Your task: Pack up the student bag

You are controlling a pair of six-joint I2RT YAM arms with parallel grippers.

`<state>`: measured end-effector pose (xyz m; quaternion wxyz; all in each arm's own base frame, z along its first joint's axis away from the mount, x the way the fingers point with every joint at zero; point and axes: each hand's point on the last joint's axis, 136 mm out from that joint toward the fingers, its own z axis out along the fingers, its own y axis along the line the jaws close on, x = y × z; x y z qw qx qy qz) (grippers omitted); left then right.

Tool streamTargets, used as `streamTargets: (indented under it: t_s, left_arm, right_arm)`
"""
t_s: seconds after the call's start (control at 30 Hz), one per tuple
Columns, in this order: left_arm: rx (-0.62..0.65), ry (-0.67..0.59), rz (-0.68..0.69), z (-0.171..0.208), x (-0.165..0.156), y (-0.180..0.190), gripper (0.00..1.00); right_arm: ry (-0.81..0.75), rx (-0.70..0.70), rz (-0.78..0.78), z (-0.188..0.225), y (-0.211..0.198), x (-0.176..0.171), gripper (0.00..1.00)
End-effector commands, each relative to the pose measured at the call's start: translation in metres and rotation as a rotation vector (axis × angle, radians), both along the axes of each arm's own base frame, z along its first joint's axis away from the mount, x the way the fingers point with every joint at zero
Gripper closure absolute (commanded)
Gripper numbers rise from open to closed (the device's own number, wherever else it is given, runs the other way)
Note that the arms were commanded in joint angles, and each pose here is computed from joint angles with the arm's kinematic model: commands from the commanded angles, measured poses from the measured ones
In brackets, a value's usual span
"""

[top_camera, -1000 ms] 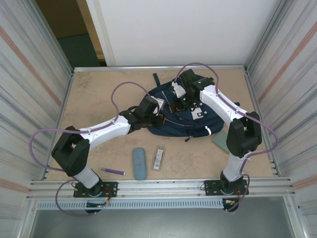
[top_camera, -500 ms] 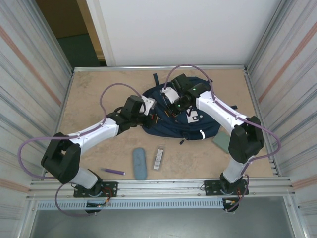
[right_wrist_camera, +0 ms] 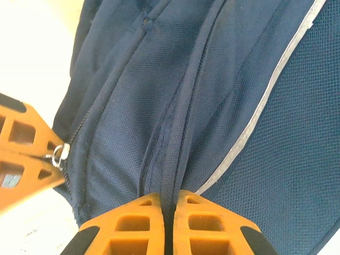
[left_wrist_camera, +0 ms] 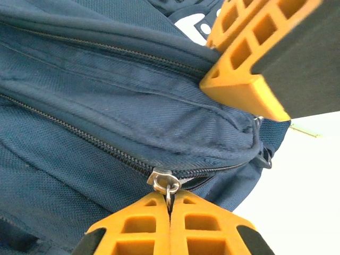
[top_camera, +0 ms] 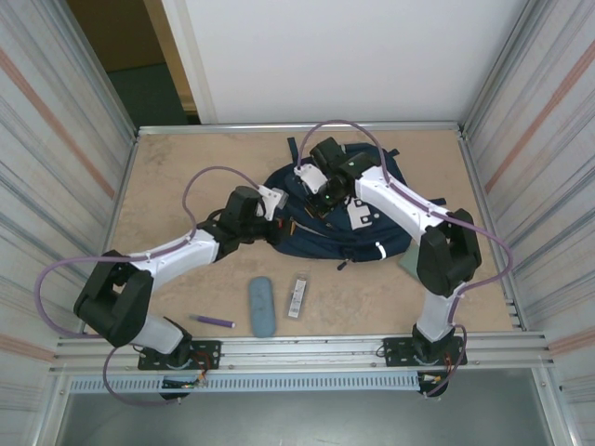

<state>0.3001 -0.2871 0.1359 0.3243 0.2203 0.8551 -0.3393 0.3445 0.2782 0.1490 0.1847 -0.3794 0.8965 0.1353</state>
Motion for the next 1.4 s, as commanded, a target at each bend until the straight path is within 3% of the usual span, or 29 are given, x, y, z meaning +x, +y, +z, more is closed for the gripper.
streamTargets:
  t_s: [0.0, 0.2, 0.27, 0.3, 0.37, 0.6, 0.87, 0.9, 1.03, 1.17, 1.37]
  left_arm:
    - [-0.071, 0.049, -0.116, 0.003, -0.031, -0.032, 1.00]
    - [-0.113, 0.130, -0.159, 0.002, -0.043, -0.045, 0.99]
    - [-0.114, 0.137, -0.180, 0.005, -0.049, -0.043, 0.87]
    - [-0.106, 0.140, -0.180, 0.005, -0.051, -0.040, 0.77]
    - [-0.096, 0.158, -0.167, 0.007, -0.051, -0.031, 0.69]
    - [-0.064, 0.168, -0.060, 0.012, -0.040, -0.003, 0.70]
    - [-0.073, 0.305, 0.018, 0.007, -0.027, -0.013, 0.64]
    - [-0.074, 0.302, 0.024, 0.009, -0.025, -0.014, 0.64]
    - [-0.019, 0.264, 0.120, 0.003, -0.008, 0.004, 0.62]
    - [0.095, 0.257, 0.223, -0.013, 0.014, 0.031, 0.61]
    - [0.159, 0.276, 0.271, -0.044, 0.026, 0.035, 0.62]
  right_arm:
    - [-0.142, 0.059, 0.057, 0.019, 0.021, 0.030, 1.00]
    - [-0.135, 0.049, 0.107, 0.000, 0.020, 0.010, 0.97]
    - [-0.158, 0.019, 0.080, -0.007, 0.008, 0.007, 0.92]
    - [-0.171, 0.013, 0.061, -0.008, 0.001, 0.005, 0.85]
    - [-0.205, -0.001, -0.009, -0.009, -0.013, 0.007, 0.81]
    - [-0.237, 0.062, -0.314, 0.021, -0.056, 0.007, 0.62]
    - [-0.166, 0.107, -0.567, 0.037, -0.091, -0.015, 0.52]
    - [-0.126, 0.137, -0.575, 0.036, -0.091, -0.020, 0.47]
    - [0.116, 0.339, -0.462, 0.034, -0.063, -0.050, 0.50]
    - [0.175, 0.297, -0.381, 0.019, -0.042, -0.079, 0.50]
    - [0.176, 0.240, -0.328, -0.006, -0.017, -0.092, 0.49]
